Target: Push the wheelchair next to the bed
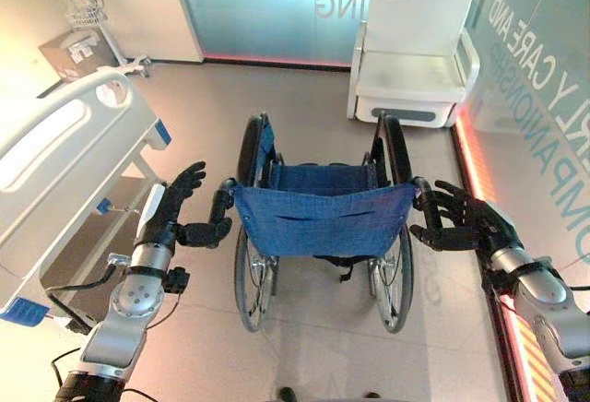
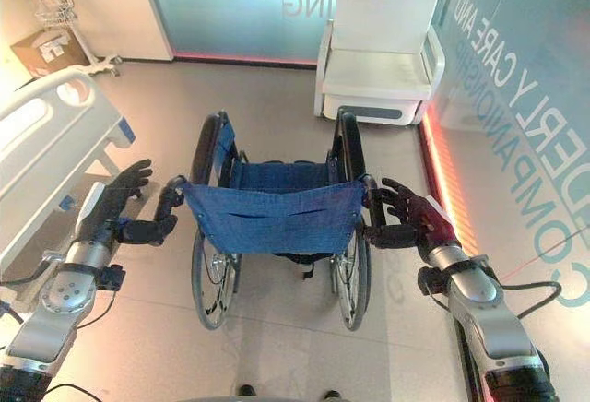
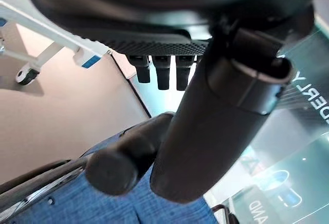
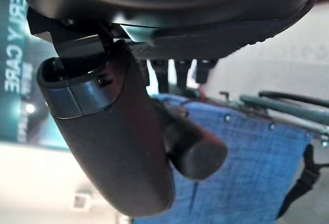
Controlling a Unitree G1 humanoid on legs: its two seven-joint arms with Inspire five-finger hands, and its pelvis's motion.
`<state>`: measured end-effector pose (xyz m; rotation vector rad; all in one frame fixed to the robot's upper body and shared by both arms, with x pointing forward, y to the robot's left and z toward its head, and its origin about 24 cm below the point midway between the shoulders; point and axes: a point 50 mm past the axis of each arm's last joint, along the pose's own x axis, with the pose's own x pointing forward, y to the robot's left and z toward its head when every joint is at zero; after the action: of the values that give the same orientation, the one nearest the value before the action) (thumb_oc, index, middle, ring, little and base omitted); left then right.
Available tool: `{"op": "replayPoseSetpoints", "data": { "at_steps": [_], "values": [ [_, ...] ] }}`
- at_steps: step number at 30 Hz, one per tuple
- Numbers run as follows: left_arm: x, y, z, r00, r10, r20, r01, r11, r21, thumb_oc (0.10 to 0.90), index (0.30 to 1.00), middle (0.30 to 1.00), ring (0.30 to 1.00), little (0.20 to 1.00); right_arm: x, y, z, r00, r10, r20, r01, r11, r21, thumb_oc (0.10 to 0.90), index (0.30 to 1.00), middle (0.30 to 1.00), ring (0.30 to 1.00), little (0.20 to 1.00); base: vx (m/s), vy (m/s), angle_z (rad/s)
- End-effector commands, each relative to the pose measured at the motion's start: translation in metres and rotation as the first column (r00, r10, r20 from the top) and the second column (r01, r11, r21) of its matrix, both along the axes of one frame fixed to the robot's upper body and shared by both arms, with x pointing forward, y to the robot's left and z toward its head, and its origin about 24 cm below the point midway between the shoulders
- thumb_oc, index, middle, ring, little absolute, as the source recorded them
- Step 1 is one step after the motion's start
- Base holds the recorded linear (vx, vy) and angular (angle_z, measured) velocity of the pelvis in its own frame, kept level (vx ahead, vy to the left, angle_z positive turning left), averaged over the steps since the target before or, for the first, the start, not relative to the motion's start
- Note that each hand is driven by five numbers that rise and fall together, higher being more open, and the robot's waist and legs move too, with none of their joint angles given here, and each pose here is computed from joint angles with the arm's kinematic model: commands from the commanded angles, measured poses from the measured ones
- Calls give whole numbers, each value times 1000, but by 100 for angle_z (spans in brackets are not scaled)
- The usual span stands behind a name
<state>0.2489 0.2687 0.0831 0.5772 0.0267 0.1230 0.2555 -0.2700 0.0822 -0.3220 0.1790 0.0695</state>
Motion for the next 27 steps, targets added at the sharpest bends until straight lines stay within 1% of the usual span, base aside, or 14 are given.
{"op": "replayPoseSetpoints", "data": {
  "at_steps": [1, 5, 7, 8, 9, 10, 11, 15, 17, 20, 21, 25, 27],
  "values": [
    [20, 25, 32, 994, 84, 63, -92, 986, 136, 800, 900, 900, 900, 900, 19, -9, 19, 1000, -4, 23, 8, 983, -181, 800, 900, 900, 900, 900, 0, 0, 0],
    [28, 34, 18, 985, 162, -60, -151, 977, 147, 800, 900, 900, 900, 900, 30, -14, 20, 999, -38, -28, 31, 972, -234, 800, 900, 900, 900, 900, 0, 0, 0],
    [30, 44, 6, 962, 226, -154, -203, 967, 152, 800, 900, 900, 900, 900, 36, -17, 20, 996, -67, -66, 47, 964, -260, 800, 900, 900, 900, 900, -6, -2, -2],
    [30, 44, 6, 962, 226, -154, -203, 967, 152, 800, 900, 900, 900, 900, 36, -17, 20, 996, -67, -66, 47, 964, -260, 800, 900, 900, 900, 900, -10, -2, -4],
    [31, 52, 0, 938, 276, -211, -245, 956, 162, 800, 900, 900, 900, 900, 42, -17, 20, 992, -82, -92, 53, 957, -284, 800, 900, 900, 900, 900, 0, 0, 0],
    [31, 53, 0, 936, 279, -214, -248, 955, 164, 800, 900, 900, 900, 900, 42, -17, 20, 992, -82, -91, 53, 957, -286, 800, 900, 900, 900, 900, 0, 0, 0],
    [31, 64, -8, 897, 342, -278, -297, 935, 192, 800, 900, 900, 900, 900, 48, -18, 21, 988, -98, -123, 53, 944, -326, 800, 900, 900, 900, 900, 0, 0, 0],
    [29, 86, -11, 821, 449, -352, -361, 887, 288, 800, 900, 900, 900, 900, 55, -20, 25, 977, -133, -170, 54, 913, -404, 800, 900, 900, 900, 900, 0, 0, 0],
    [27, 96, -8, 786, 486, -382, -371, 865, 337, 800, 900, 900, 900, 900, 58, -22, 28, 967, -155, -203, 51, 895, -443, 800, 900, 900, 900, 900, 0, 0, 0],
    [28, 104, -1, 755, 514, -407, -365, 845, 390, 800, 900, 900, 900, 900, 59, -28, 31, 952, -197, -233, 53, 859, -510, 800, 900, 900, 900, 900, 0, 0, 0],
    [29, 107, 1, 739, 523, -424, -355, 838, 414, 800, 900, 900, 900, 900, 59, -32, 33, 941, -231, -247, 61, 834, -549, 800, 900, 900, 900, 900, 0, 0, 0],
    [34, 110, 11, 710, 552, -437, -346, 814, 467, 800, 900, 900, 900, 900, 60, -40, 40, 911, -301, -282, 65, 780, -623, 800, 900, 900, 900, 900, 0, 0, 0],
    [35, 112, 14, 690, 569, -449, -335, 800, 499, 800, 900, 900, 900, 900, 60, -41, 42, 901, -309, -305, 50, 771, -635, 800, 900, 900, 900, 900, 0, 0, 0]
  ]
}}
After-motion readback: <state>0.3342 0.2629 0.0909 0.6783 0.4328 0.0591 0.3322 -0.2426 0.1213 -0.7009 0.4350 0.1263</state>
